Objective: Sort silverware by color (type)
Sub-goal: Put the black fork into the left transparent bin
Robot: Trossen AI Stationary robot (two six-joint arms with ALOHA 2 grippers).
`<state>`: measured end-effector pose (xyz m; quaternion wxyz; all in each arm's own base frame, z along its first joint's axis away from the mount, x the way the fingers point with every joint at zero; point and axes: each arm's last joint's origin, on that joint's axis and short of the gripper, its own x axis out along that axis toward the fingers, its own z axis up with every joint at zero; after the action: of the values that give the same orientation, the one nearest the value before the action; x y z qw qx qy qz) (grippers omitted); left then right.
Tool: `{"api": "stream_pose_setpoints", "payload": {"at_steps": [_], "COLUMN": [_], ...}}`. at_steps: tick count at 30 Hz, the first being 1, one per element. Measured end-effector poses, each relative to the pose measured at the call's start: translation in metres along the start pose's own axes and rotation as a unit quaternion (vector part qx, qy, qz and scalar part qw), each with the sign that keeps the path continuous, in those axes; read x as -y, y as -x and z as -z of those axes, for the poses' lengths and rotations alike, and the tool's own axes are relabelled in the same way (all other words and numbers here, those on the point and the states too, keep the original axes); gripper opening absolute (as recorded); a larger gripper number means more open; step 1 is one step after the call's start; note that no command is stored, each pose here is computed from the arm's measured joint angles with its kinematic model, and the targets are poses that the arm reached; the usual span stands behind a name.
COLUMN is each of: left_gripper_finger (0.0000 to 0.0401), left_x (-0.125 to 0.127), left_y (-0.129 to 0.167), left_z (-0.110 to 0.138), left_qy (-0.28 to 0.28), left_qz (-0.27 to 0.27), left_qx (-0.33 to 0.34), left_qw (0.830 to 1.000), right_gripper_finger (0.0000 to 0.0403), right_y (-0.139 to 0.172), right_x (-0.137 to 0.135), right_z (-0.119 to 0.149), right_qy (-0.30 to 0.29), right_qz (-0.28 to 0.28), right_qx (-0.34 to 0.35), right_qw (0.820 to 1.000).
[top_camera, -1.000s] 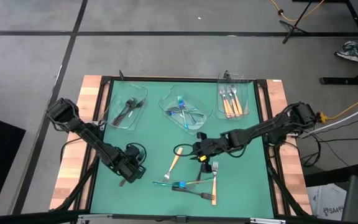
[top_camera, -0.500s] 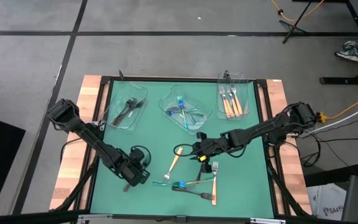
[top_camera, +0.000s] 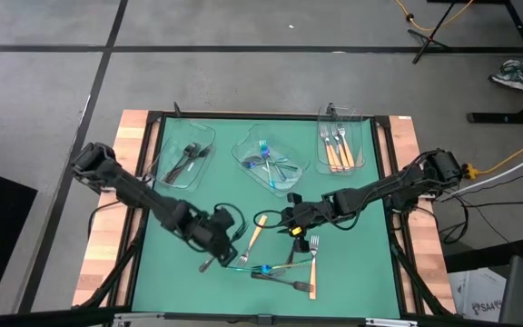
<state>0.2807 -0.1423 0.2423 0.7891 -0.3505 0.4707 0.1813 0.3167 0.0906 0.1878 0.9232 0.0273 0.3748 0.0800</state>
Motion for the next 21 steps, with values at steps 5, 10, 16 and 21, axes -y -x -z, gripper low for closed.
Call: {"api": "stream_pose_setpoints", "payload": {"at_steps": [5, 10, 16, 21], "left_gripper_finger": [0.0007, 0.0007, 0.0007, 0.0007], "left_x": [-0.004, -0.014, -0.033, -0.056], "left_y": [0.023, 0.050, 0.073, 0.081], "left_z": [-0.035, -0.068, -0.102, -0.125], "left_qy": [-0.033, -0.053, -0.065, -0.072], "left_qz": [-0.051, -0.106, -0.151, -0.192], "left_qx": [-0.009, -0.020, -0.030, -0.038], "left_qw": [0.998, 0.993, 0.986, 0.978], "right_gripper_finger": [0.0081, 0.0081, 0.0081, 0.0081], "right_y": [0.000, 0.000, 0.000, 0.000], "right_x": [0.000, 0.000, 0.000, 0.000], "right_z": [0.000, 0.000, 0.000, 0.000], "right_qy": [0.000, 0.000, 0.000, 0.000], "right_qz": [0.000, 0.000, 0.000, 0.000], "right_qx": [0.000, 0.000, 0.000, 0.000], "right_qw": [1.000, 1.000, 1.000, 1.000]}}
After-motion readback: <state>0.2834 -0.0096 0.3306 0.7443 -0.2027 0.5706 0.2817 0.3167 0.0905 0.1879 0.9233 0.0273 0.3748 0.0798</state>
